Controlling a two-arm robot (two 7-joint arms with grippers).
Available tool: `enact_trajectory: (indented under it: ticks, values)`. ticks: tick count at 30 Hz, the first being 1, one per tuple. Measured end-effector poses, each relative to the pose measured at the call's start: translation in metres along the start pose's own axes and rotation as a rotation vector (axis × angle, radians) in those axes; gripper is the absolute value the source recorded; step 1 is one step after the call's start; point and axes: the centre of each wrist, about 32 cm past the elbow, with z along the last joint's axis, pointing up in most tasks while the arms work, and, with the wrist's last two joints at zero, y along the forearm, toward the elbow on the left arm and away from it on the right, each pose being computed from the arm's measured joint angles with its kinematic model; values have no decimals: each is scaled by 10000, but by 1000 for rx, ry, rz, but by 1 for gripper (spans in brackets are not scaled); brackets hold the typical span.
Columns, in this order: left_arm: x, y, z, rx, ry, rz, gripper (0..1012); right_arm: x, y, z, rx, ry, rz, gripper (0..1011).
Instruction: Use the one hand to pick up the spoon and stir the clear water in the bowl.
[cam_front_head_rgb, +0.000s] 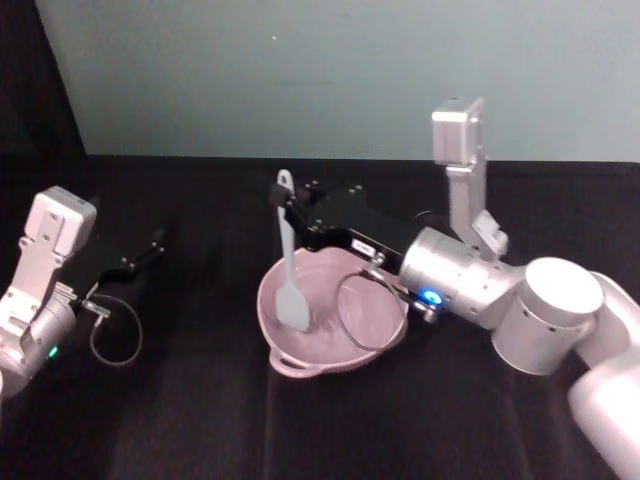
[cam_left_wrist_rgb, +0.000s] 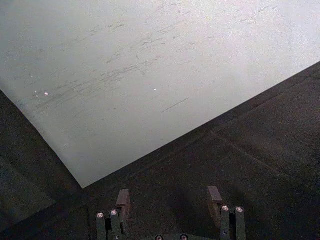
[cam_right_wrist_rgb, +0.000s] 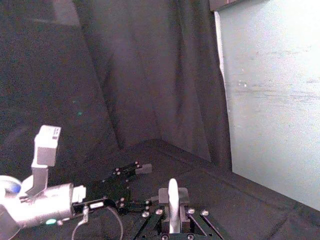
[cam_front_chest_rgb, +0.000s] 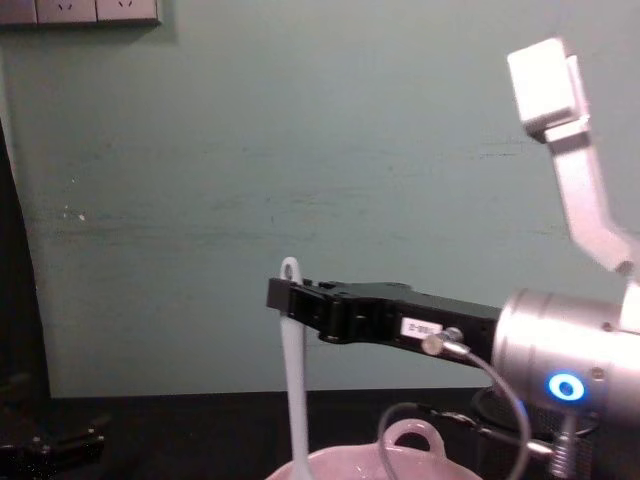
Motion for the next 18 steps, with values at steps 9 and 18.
enact_trajectory:
  ticks: [9, 18]
  values:
    - [0, 0, 0, 0, 0, 0, 1011, 165, 182, -95, 12, 24, -60, 110]
    - [0, 0, 0, 0, 0, 0, 1011, 346, -21, -68, 39, 27, -139, 110]
